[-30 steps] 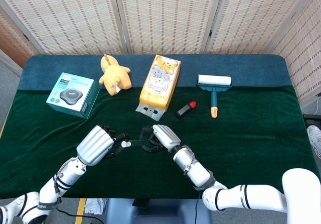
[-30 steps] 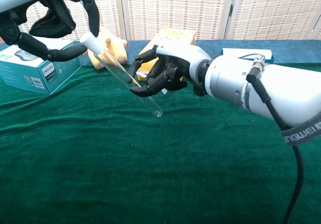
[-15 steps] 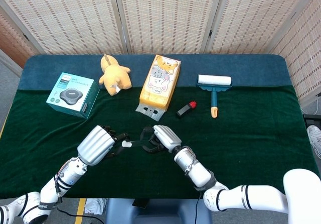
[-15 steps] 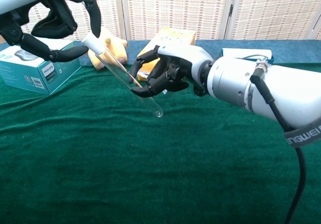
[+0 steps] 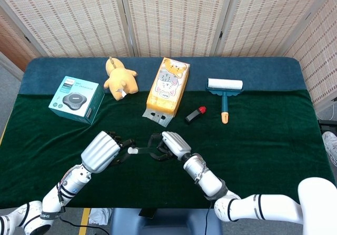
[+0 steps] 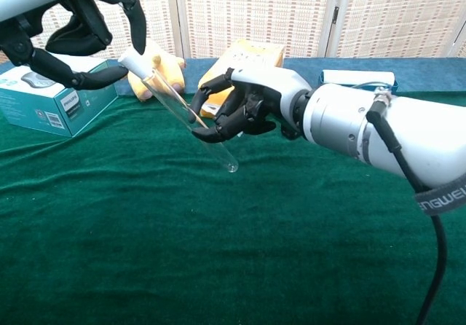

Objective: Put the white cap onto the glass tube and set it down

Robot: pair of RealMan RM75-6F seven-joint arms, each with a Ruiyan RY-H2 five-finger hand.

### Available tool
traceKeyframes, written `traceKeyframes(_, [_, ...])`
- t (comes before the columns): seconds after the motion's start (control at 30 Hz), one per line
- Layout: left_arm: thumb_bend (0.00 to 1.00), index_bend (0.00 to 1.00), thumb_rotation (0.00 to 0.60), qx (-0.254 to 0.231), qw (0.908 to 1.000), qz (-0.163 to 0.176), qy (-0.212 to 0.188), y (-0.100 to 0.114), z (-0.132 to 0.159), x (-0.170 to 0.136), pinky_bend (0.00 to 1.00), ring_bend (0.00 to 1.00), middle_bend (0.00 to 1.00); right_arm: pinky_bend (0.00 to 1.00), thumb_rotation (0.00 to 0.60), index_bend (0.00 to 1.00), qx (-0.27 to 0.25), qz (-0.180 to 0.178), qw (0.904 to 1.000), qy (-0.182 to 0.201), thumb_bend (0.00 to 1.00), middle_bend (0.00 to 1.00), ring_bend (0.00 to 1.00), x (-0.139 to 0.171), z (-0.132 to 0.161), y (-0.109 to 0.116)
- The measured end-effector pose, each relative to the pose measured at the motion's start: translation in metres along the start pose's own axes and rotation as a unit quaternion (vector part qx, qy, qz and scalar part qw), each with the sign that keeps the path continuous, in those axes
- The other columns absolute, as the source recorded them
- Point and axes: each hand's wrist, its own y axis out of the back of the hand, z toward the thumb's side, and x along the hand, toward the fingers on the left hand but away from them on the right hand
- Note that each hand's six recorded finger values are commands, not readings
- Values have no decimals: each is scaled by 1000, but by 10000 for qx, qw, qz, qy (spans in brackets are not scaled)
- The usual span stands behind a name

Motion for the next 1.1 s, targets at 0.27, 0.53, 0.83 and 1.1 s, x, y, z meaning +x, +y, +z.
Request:
traceKeyframes(0.27, [465,581,600,26,10000,-30,22,-3,-1,0,838,866,1000,1000,600,950,-14,14,10000,5,705,1000,1000,0,0,-1])
traceKeyframes(0.53, [466,582,600,18,10000,-44,23,-4,-1,0,838,866,1000,1000,600,950,-62,14,10000,29,705,1000,1000,-1,2,-3])
traceKeyframes(0.83, [465,583,600,-34,10000,-48,54,-8,-1,1,838,866,1000,1000,600,950,-140,-3,9999,52,707,1000,1000,-3,5,-5])
traceKeyframes(1.1, [465,583,600,-71,9999,-35,62,-9,0,2,839,866,1000,1000,600,950,-177,11,9998,67,708,1000,1000,-4,7,-7])
